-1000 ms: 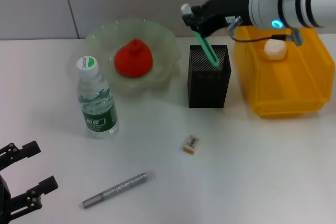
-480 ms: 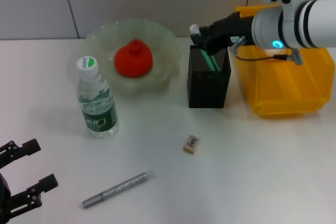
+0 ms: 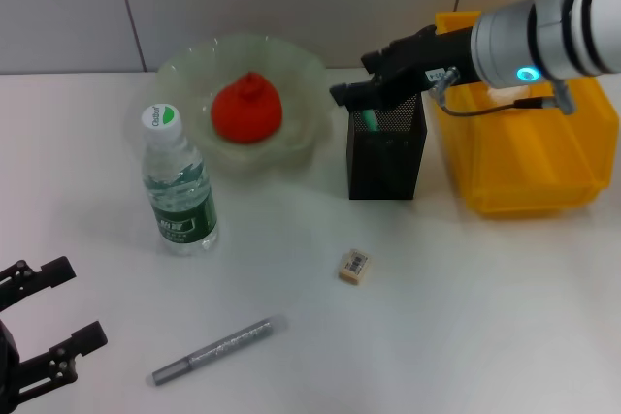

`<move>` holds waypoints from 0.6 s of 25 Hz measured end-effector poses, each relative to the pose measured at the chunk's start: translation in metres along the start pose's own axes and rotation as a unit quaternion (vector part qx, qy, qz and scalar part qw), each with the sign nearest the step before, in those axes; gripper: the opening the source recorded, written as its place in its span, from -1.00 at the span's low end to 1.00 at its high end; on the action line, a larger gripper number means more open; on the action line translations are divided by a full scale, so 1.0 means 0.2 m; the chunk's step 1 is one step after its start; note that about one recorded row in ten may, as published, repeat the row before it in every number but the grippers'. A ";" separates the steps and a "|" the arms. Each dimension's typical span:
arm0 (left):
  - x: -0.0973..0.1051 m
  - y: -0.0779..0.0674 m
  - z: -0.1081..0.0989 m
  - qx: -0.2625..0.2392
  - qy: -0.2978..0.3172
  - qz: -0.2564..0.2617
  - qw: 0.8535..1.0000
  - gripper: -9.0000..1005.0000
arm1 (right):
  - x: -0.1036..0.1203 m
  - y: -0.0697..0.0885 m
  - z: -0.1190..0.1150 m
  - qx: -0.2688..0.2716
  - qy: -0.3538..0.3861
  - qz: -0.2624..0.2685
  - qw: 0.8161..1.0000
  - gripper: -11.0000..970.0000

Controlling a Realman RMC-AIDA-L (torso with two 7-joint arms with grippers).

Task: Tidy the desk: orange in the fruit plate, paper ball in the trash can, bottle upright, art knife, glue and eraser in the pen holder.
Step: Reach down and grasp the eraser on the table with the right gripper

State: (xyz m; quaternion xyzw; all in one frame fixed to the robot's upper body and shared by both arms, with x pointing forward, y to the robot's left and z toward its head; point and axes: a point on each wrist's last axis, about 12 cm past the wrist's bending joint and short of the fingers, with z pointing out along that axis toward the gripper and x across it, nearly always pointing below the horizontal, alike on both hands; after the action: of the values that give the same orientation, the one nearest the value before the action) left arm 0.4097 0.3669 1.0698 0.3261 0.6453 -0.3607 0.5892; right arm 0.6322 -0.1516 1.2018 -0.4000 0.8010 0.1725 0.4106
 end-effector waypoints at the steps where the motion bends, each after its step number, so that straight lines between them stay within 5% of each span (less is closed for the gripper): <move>1: 0.00 0.00 0.00 0.000 0.000 0.000 1.000 0.47 | -0.05 0.04 -0.04 -0.017 0.020 -0.001 1.000 -0.01; 8: 0.00 0.00 0.00 0.001 -0.001 0.000 1.000 0.46 | -0.16 0.14 -0.09 -0.035 0.145 -0.023 0.989 0.26; 15: 0.00 0.00 0.01 0.003 0.000 0.000 1.000 0.45 | -0.11 0.23 0.07 -0.075 0.251 -0.039 0.964 0.27</move>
State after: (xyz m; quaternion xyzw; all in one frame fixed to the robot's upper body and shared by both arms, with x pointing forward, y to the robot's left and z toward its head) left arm 0.4115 0.3653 1.0700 0.3278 0.6439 -0.3628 0.5885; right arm 0.6112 -0.1032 1.2077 -0.4914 0.8467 0.1100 0.1719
